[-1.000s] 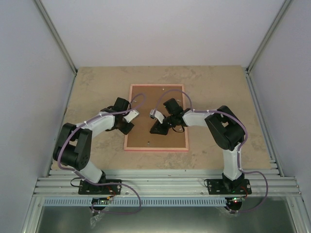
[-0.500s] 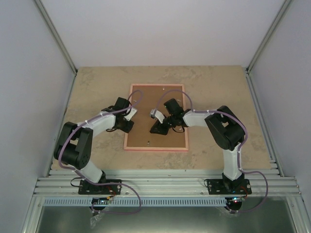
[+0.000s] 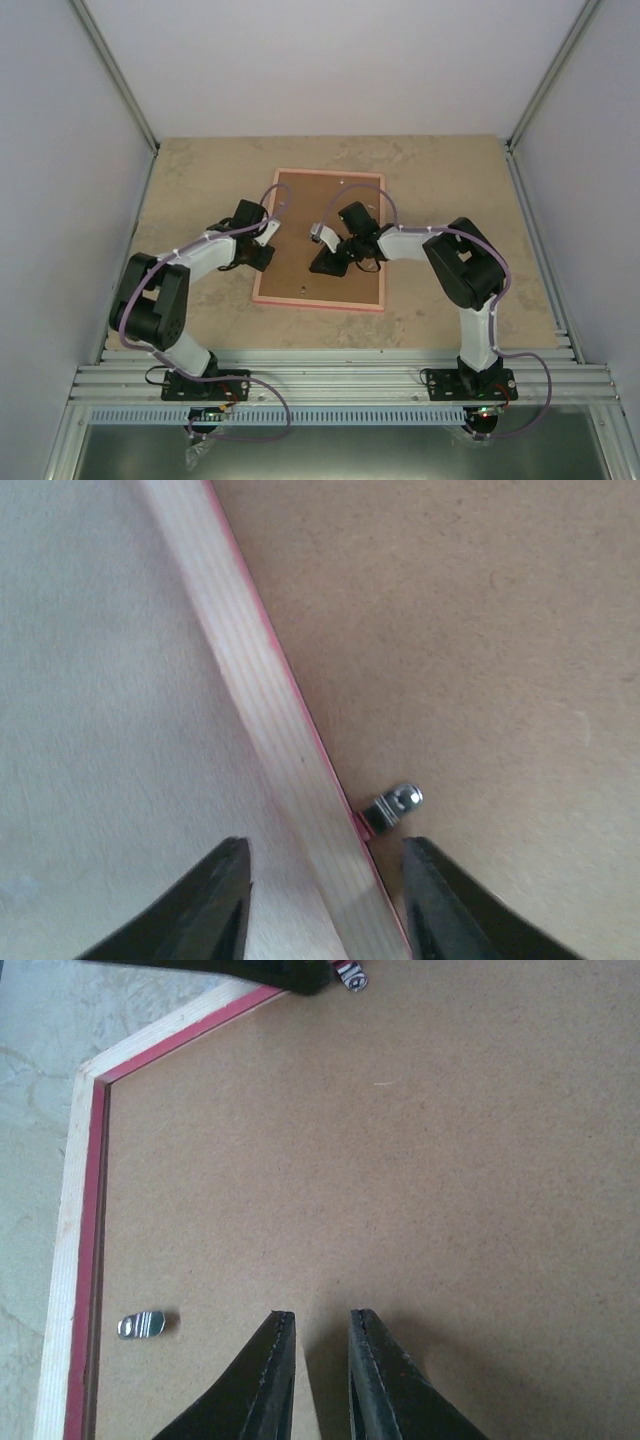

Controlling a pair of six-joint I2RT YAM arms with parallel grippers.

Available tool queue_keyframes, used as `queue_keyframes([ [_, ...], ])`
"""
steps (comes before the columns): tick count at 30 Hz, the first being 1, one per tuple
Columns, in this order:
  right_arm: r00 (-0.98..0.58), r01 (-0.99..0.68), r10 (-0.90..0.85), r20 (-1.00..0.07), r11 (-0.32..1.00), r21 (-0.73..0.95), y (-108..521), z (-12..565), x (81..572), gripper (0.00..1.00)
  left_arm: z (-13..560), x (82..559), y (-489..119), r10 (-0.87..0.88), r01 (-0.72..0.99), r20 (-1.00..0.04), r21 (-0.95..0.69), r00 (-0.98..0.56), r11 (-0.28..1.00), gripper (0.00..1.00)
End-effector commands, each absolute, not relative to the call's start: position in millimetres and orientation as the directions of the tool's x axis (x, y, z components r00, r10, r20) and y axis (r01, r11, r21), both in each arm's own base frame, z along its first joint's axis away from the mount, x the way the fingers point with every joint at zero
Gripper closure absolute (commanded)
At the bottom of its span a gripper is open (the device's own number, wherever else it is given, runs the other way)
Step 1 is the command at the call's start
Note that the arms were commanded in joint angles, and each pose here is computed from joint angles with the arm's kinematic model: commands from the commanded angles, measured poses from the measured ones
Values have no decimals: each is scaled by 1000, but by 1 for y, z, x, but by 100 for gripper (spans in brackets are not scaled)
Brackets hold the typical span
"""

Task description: Put the photo into the frame

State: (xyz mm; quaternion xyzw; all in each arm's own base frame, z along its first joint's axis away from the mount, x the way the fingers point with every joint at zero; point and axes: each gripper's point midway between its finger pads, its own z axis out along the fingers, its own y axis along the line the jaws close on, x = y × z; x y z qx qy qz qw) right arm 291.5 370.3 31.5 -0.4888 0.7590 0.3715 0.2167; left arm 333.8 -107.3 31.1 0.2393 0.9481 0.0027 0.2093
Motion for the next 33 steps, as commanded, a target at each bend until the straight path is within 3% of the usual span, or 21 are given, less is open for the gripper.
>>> queue_keyframes([
  [1, -434, -899, -612, -661, 250, 359, 356, 37, 282, 81, 63, 324, -117, 528, 560, -465, 81, -710, 824, 47],
  [6, -376, -925, -603, -703, 206, 319, 353, 68, 276, 81, 105, 289, -152, 638, 778, -603, 46, -479, 627, 30],
  [11, -396, -913, -614, -683, 183, 365, 346, 66, 258, 81, 100, 250, -173, 678, 868, -621, -7, -392, 496, 27],
  [20, -489, -860, -649, -582, 246, 448, 327, 20, 253, 82, 59, 202, -201, 808, 943, -543, 84, -228, 323, 25],
  [33, -533, -833, -650, -542, 290, 472, 315, 3, 259, 83, 30, 203, -214, 869, 949, -466, 165, -166, 269, 25],
])
